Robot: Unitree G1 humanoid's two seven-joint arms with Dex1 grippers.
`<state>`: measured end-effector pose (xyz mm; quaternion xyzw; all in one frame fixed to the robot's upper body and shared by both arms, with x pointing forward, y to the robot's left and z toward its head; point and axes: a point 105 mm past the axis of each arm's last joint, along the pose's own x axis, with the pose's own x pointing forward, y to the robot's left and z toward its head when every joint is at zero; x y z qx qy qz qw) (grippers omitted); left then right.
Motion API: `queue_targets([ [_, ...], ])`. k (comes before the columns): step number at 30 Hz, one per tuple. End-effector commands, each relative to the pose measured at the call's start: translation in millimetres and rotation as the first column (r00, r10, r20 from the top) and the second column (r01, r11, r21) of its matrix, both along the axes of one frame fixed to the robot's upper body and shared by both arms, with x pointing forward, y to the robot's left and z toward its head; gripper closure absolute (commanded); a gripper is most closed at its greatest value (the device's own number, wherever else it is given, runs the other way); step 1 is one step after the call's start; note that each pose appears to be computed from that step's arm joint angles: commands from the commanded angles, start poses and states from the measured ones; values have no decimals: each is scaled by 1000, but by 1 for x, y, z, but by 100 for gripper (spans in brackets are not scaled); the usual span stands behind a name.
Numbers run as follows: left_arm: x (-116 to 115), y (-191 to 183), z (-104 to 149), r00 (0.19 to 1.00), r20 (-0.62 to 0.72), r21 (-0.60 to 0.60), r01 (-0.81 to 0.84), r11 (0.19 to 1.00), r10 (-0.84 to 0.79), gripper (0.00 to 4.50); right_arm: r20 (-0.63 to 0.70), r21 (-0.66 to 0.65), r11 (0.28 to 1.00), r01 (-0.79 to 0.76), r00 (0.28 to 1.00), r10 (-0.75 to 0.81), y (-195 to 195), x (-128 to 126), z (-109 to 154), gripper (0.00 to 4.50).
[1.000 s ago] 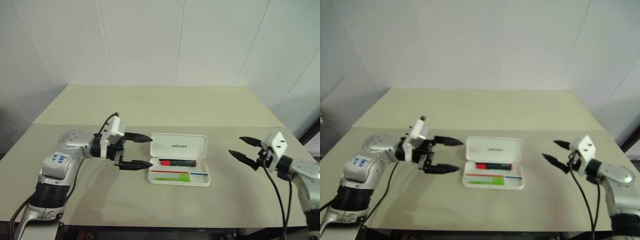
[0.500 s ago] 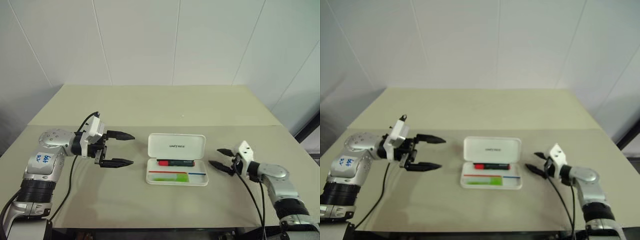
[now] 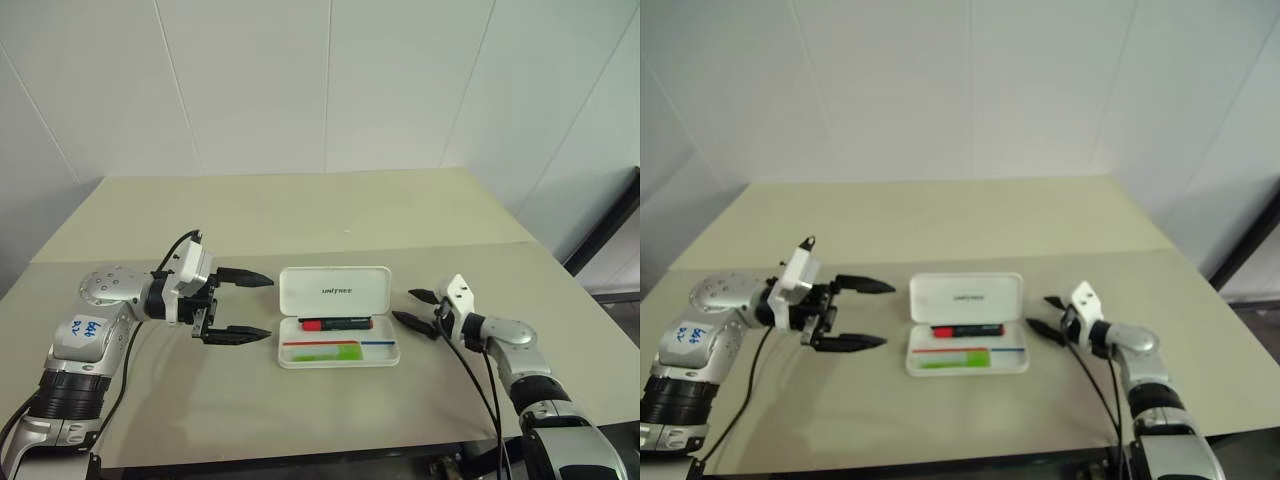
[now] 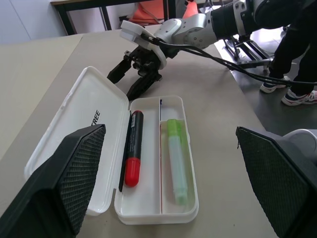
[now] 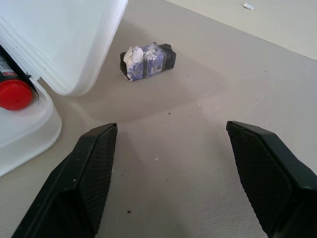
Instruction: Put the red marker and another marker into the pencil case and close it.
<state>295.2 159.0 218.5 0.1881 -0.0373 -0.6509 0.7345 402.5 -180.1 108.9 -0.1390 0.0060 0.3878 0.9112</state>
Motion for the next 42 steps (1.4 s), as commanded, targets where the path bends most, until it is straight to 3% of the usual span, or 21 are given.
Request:
queue_targets([
  [1,-5,0,15,998,60,-20,2,1000,-1,1,24,-5,1000,-18,1000,19,17,6,5,0],
  [14,-1,-5,18,998,69,-39,13,999,-10,1,84,13,999,-46,995,45,39,14,24,0],
  [25,-2,-7,19,997,81,-44,20,999,-16,1,70,-1,1000,-1,998,1,49,23,20,0],
  [33,-2,-8,19,996,87,-47,19,999,-15,1,73,-52,992,115,991,-111,43,34,15,0],
  [42,-1,-13,20,995,94,-55,29,998,-23,1,58,-62,935,349,936,-346,13,49,13,0],
])
